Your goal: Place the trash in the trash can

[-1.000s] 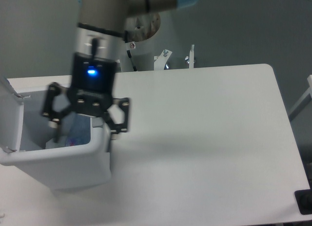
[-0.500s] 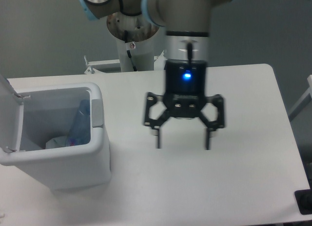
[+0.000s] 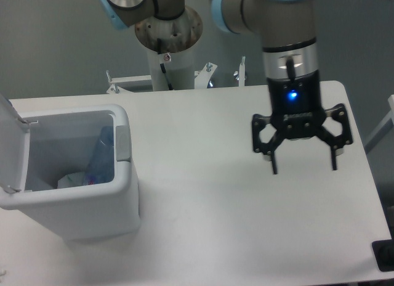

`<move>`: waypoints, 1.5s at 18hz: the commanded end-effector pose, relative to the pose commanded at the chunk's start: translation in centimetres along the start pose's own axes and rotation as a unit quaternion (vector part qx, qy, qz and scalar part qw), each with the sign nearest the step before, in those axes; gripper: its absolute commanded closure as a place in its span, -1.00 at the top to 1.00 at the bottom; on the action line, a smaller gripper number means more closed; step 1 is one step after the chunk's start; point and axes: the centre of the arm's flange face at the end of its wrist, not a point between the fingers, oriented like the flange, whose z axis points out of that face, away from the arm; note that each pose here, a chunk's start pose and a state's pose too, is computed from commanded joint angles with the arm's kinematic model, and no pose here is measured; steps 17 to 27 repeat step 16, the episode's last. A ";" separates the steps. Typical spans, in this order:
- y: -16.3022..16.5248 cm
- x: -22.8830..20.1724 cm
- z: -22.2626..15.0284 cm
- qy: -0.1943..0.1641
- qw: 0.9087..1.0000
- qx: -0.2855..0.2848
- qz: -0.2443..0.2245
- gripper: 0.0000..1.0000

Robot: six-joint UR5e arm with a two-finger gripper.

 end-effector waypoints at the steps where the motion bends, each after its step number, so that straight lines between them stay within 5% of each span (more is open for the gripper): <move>1: 0.9 -0.6 -0.6 -0.002 1.000 -0.013 0.011 1.00; 8: 7.3 -3.7 -4.8 0.035 0.987 -0.078 0.137 1.00; 27: 8.8 -4.8 -6.0 0.032 0.988 -0.082 0.126 1.00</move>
